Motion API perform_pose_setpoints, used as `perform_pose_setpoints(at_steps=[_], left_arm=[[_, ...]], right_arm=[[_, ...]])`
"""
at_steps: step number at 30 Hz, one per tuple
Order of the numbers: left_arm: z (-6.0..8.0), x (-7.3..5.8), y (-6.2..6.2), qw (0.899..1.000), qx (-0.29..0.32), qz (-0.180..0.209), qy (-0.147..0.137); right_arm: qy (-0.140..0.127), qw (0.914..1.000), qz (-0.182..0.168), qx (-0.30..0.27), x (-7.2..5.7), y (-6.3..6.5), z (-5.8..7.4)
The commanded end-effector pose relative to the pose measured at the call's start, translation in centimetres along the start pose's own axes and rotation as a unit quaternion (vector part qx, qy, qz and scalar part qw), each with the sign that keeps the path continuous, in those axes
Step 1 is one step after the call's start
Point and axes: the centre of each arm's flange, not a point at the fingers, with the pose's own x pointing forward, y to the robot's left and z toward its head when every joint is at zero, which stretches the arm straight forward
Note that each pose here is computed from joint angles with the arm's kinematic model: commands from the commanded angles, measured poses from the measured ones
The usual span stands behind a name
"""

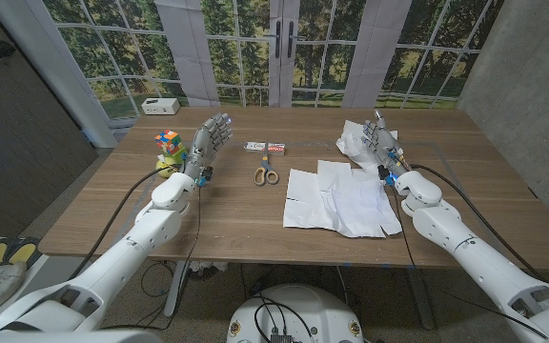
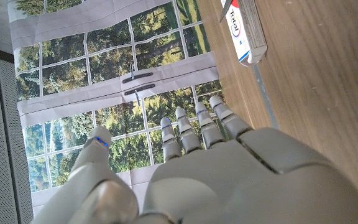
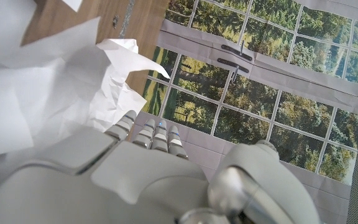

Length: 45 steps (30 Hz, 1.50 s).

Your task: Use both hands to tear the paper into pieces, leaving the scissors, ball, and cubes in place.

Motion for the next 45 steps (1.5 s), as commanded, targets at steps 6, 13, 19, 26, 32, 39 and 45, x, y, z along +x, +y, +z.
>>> perform_pose_setpoints(at_steps=[6, 13, 19, 26, 32, 39, 45], left_arm=[[0.7, -0.4, 0.0, 0.998, 0.062, 0.010, -0.007], [1.5, -1.0, -1.2, 0.995, 0.089, 0.026, -0.024], [1.9, -1.7, -1.9, 0.994, 0.105, 0.034, -0.020], [2.4, -2.1, -2.2, 0.990, 0.134, 0.030, -0.034], [2.9, -1.6, -2.3, 0.985, 0.163, 0.031, -0.039], [3.9, -2.0, -2.2, 0.978, 0.200, 0.044, -0.042], [5.0, -3.1, -2.1, 0.962, 0.259, 0.077, -0.041]], right_arm=[[0.001, 1.0000, -0.003, -0.006, -0.3, -0.7, -0.1], [-0.002, 0.9994, 0.012, -0.031, -1.4, -1.0, 0.3], [-0.007, 0.9991, 0.022, -0.034, -1.6, -1.5, 0.7], [-0.019, 0.9981, 0.040, -0.043, -1.4, -1.7, 0.7], [-0.008, 0.9984, 0.042, -0.036, -1.1, -1.7, 0.4], [-0.008, 0.9990, 0.030, -0.032, -1.2, -0.6, 0.7], [-0.018, 0.9982, 0.026, -0.052, -1.0, -0.2, 1.3]])
